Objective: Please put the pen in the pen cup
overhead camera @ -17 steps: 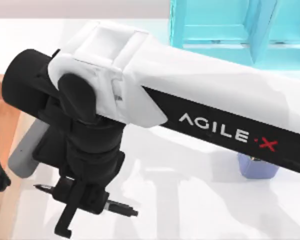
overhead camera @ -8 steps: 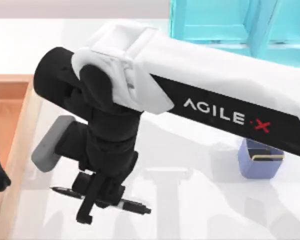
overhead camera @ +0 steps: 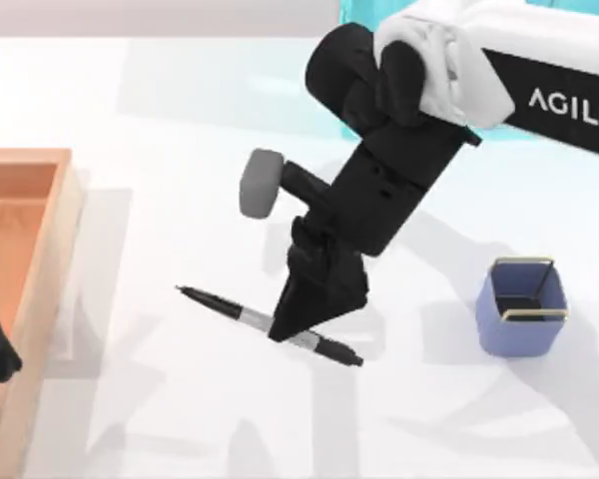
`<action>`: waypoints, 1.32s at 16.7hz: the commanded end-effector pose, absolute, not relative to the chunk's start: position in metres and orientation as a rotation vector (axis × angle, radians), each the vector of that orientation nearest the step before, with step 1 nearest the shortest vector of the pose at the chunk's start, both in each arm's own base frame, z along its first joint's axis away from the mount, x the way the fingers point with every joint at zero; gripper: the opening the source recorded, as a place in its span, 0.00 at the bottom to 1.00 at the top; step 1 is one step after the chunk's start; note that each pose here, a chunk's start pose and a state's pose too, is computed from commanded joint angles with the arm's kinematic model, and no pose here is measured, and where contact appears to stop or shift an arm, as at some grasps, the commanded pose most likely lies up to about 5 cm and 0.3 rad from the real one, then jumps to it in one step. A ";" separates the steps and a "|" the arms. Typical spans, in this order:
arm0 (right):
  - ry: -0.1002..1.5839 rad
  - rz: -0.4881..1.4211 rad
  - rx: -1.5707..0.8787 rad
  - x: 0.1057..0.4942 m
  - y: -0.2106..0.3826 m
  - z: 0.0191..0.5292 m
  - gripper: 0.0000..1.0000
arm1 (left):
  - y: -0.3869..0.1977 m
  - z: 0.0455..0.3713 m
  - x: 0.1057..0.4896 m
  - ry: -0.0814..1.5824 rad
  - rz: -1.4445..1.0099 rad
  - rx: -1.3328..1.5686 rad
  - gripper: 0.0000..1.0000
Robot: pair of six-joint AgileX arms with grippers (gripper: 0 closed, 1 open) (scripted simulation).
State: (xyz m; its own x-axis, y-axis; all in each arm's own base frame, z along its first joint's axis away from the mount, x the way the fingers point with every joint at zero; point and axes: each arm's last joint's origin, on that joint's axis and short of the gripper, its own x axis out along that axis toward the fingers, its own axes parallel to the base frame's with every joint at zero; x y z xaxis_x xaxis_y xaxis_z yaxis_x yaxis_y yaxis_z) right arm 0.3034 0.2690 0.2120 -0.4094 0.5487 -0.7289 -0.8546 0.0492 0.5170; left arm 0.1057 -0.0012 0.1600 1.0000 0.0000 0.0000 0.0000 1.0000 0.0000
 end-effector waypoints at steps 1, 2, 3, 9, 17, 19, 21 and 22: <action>1.155 1.632 -0.310 0.313 0.251 0.209 0.00 | -0.001 0.160 0.106 0.000 0.000 0.000 1.00; 1.104 1.642 -0.264 0.321 0.233 0.207 0.00 | -0.001 0.160 0.106 0.000 0.000 0.000 1.00; 1.044 1.649 -0.230 0.328 0.216 0.206 0.00 | -0.001 0.160 0.106 0.000 0.000 0.000 1.00; 0.531 1.700 -0.042 0.346 0.120 0.204 0.00 | -0.001 0.160 0.106 0.000 0.000 0.000 1.00; -0.091 1.404 0.112 0.298 -0.020 0.170 0.00 | -0.001 0.160 0.106 0.000 0.000 0.000 1.00; -0.122 1.381 0.112 0.293 -0.026 0.169 0.00 | -0.001 0.160 0.106 0.000 0.000 0.000 1.00; -0.122 1.381 0.112 0.293 -0.026 0.169 0.00 | -0.001 0.160 0.106 0.000 0.000 0.000 1.00; -0.122 1.381 0.112 0.293 -0.026 0.169 0.00 | -0.001 0.160 0.106 0.000 0.000 0.000 1.00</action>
State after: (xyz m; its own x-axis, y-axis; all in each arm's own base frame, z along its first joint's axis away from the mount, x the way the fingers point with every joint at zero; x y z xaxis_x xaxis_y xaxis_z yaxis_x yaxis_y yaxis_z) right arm 0.2925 -0.0259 0.1690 0.1842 0.9711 0.1518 -0.9827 0.1852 0.0076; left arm 0.1057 -0.0012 0.1600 1.0000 0.0000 0.0000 0.0000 1.0000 0.0000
